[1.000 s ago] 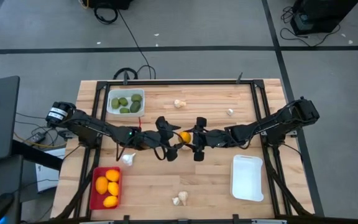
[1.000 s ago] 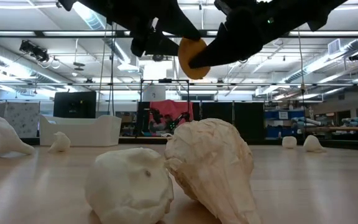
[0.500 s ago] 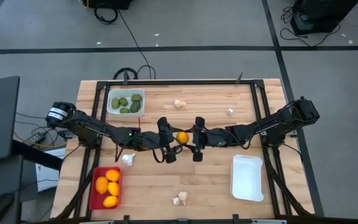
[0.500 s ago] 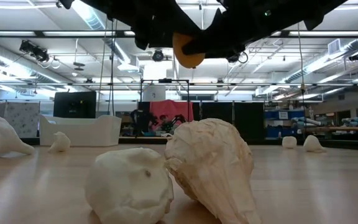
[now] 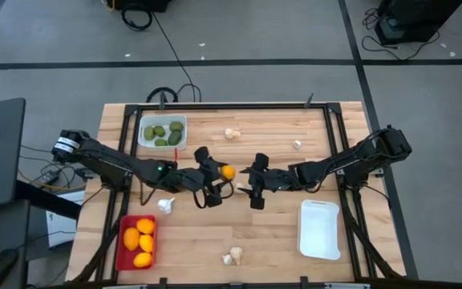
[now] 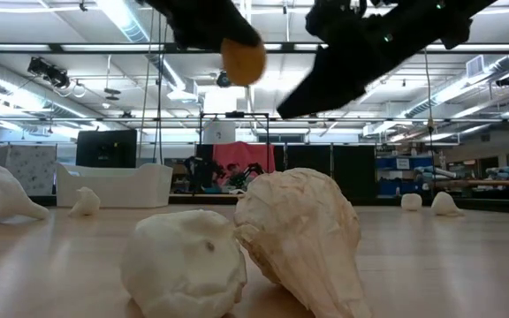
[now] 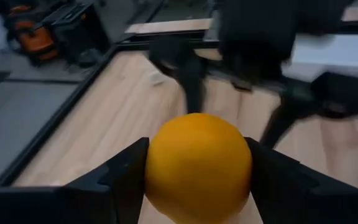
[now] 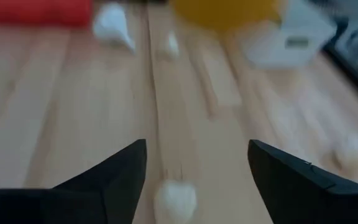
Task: Sort produce into baskets
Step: Put the yellow lemon into the red bin
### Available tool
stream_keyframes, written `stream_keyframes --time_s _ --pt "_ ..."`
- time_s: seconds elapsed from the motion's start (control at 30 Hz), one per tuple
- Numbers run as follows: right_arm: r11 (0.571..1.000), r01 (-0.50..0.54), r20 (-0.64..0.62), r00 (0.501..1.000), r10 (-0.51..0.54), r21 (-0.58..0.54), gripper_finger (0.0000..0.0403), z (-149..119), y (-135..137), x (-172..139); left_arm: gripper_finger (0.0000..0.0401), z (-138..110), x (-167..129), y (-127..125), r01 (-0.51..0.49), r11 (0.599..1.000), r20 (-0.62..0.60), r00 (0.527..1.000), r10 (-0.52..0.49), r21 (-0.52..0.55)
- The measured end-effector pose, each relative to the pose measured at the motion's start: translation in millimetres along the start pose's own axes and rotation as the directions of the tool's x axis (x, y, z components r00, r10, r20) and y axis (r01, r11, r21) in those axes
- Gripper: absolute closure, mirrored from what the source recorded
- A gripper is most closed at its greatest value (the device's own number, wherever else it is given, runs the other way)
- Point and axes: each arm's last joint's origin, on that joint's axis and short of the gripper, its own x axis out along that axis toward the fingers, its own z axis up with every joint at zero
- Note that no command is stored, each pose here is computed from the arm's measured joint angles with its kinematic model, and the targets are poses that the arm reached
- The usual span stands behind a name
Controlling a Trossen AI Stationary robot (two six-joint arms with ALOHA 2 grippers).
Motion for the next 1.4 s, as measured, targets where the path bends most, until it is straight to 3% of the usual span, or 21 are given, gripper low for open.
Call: stream_keyframes --time_s 0.27,0.4,0.53,1.0,1.4 --pt "0.991 0.03 -0.092 0.996 -0.018 0.131 0.0102 -8.4 -3.3 -0.5 0.0159 10.8 -43.1 2.8 -0.012 0.999 -0.241 0.971 0.0 -0.048" --pt "0.985 0.045 -0.142 0.99 -0.021 0.167 0.011 -13.4 -3.8 -1.2 0.0159 -2.2 -67.6 -6.2 0.022 0.992 -0.454 0.888 -0.077 -0.123" --pt "0.981 0.048 -0.164 0.986 -0.017 0.189 0.0117 -15.8 -2.8 -1.9 0.0159 -16.9 -93.6 -24.0 0.008 0.979 -0.557 0.821 -0.123 -0.204" --pt "0.98 0.037 -0.163 0.987 -0.005 0.195 0.0124 -16.1 2.1 -3.7 0.0159 -69.3 -181.9 -71.6 -0.123 0.902 -0.709 0.665 -0.235 -0.414" --pt "0.979 0.013 -0.102 0.995 0.008 0.202 0.0124 -10.0 3.1 -2.9 0.0148 -109.1 -203.5 -77.3 -0.221 0.871 -0.74 0.639 -0.211 -0.439"
